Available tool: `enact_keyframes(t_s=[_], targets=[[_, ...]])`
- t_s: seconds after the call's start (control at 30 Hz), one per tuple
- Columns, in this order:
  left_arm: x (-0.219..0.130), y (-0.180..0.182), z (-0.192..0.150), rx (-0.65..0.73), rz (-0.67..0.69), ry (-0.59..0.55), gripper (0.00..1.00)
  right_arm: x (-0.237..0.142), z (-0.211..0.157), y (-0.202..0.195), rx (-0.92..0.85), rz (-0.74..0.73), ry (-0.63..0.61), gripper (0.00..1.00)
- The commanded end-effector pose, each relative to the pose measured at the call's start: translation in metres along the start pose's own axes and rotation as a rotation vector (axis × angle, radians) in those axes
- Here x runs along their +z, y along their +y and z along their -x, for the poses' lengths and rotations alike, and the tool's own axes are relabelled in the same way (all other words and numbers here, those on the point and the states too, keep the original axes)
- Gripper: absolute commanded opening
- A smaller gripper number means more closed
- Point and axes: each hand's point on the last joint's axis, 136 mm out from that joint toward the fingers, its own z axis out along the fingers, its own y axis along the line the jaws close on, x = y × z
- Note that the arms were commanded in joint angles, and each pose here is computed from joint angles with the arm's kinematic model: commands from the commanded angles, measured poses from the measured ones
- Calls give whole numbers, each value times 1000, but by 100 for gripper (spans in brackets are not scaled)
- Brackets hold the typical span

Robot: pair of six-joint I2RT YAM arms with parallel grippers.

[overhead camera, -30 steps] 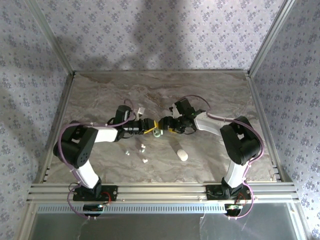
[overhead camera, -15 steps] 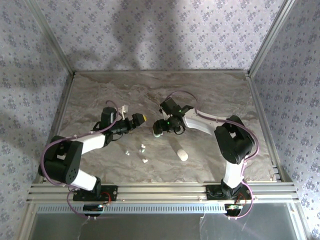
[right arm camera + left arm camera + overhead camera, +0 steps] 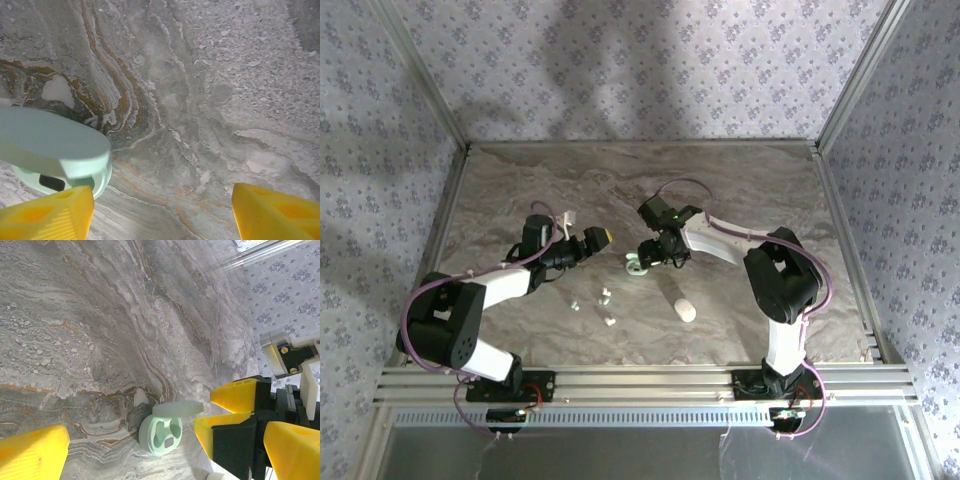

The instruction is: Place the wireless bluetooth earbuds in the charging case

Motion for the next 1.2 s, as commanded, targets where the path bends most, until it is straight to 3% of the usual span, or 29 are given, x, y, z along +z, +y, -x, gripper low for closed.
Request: enact_keyframes(t_s=[0.0,0.4,0.6,0.83,1.17], targets=[[-2,2,1,15,3,-7,100,0,4,-10,-8,-45,13,75],[-16,14,9,19,58,-89,100,-39,-4,18,-36,38,-63,75],[-33,32,19,-21,106,-169,100,-55,-22,75,-80,226,-84,68],[-38,41,23,-55,115,-193,100,-42,-45,143,-29,451,-19,57],[-42,41,25,-63,106,-202,100,-10,-62,163,188,513,-7,51]])
